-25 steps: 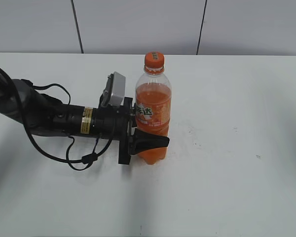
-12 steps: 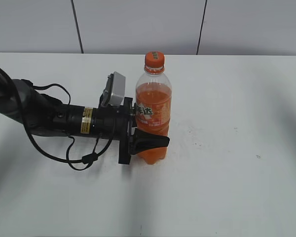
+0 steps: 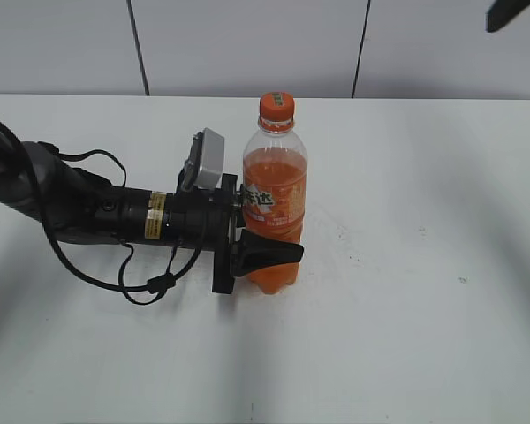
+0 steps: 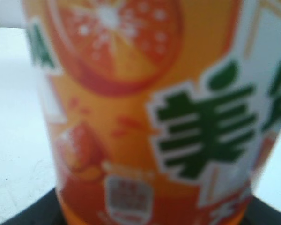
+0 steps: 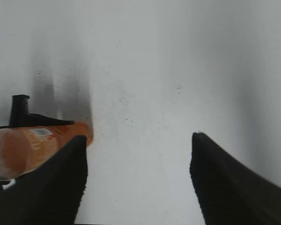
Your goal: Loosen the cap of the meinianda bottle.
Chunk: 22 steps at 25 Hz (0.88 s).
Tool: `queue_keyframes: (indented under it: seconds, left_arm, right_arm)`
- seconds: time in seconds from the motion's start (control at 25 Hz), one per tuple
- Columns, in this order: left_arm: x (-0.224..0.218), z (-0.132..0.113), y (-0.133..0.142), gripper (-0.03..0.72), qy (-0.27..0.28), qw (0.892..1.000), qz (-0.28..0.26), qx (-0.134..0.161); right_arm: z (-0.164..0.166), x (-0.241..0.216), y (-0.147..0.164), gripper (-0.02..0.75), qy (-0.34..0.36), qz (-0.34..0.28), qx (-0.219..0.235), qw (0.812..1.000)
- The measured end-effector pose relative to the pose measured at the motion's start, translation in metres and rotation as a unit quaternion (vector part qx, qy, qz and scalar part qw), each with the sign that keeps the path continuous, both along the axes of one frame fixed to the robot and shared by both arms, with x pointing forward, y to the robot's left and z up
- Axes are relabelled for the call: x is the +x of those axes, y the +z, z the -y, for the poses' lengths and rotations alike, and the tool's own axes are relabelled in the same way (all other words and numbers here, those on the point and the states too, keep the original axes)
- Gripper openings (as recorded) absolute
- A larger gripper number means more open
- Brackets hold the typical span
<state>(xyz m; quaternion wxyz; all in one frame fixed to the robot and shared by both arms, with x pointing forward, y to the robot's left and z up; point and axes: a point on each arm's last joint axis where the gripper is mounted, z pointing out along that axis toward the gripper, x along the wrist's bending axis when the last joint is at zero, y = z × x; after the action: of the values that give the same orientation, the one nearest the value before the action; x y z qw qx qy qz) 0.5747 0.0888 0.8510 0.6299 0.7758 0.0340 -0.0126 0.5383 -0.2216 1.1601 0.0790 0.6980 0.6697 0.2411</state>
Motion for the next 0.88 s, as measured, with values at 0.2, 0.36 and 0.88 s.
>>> queue_keyframes:
  seconds: [0.2, 0.36, 0.88]
  left_arm:
    - [0.0, 0.0, 0.0, 0.39, 0.0, 1.0, 0.0, 0.0]
    - [0.0, 0.0, 0.0, 0.39, 0.001, 1.0, 0.0, 0.0]
    - [0.0, 0.0, 0.0, 0.39, 0.002, 1.0, 0.0, 0.0]
  right_arm:
    - [-0.057, 0.006, 0.001, 0.514, 0.034, -0.007, 0.022, 0.999]
    - [-0.097, 0.004, 0.002, 0.514, 0.054, -0.012, 0.038, 0.998]
    - [-0.163, -0.005, -0.03, 0.514, 0.097, -0.052, 0.017, 0.994]
